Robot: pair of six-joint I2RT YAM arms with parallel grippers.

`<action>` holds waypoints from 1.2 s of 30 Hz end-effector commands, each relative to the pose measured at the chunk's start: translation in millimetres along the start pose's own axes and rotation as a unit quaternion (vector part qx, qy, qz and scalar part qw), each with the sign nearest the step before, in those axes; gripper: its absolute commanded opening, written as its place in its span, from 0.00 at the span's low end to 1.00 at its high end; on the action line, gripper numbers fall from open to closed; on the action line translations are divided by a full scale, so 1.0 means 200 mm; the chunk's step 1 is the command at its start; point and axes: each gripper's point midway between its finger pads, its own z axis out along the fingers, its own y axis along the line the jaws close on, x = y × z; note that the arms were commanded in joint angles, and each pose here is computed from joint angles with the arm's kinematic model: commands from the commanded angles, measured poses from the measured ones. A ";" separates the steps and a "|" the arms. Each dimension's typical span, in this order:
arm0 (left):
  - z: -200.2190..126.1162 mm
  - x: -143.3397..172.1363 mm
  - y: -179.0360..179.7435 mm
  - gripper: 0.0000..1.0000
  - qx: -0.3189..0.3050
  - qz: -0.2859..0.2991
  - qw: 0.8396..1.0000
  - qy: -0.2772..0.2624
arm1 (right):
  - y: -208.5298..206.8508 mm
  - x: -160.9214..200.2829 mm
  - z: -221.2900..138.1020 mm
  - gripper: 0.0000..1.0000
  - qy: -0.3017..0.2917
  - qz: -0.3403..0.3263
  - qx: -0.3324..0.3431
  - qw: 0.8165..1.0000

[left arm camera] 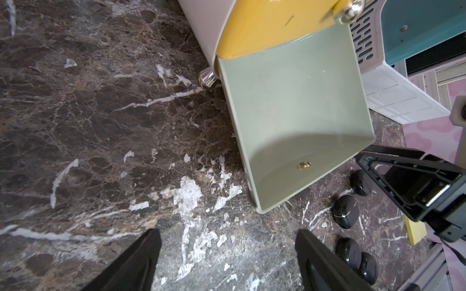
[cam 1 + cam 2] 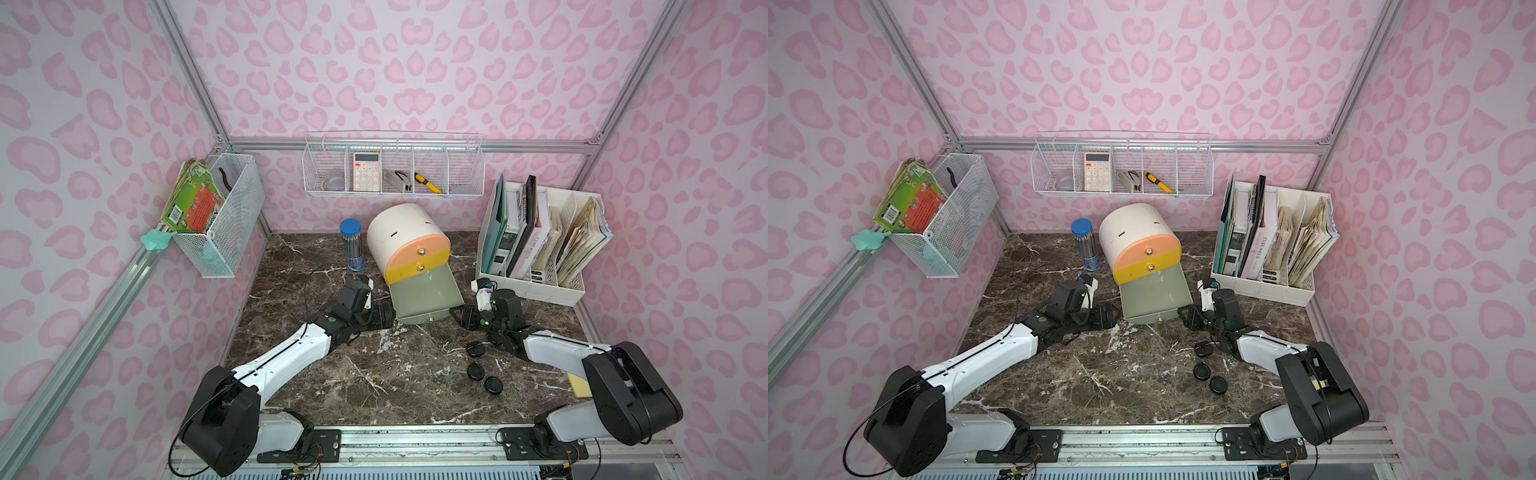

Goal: Put the bluetooth earphones in the drawer according to color
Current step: Adjust the drawer in the storage box.

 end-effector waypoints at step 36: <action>-0.05 -0.05 0.07 0.89 -0.051 0.019 0.998 -0.023 | -0.08 -0.42 0.08 0.61 -0.003 -0.079 0.091 0.993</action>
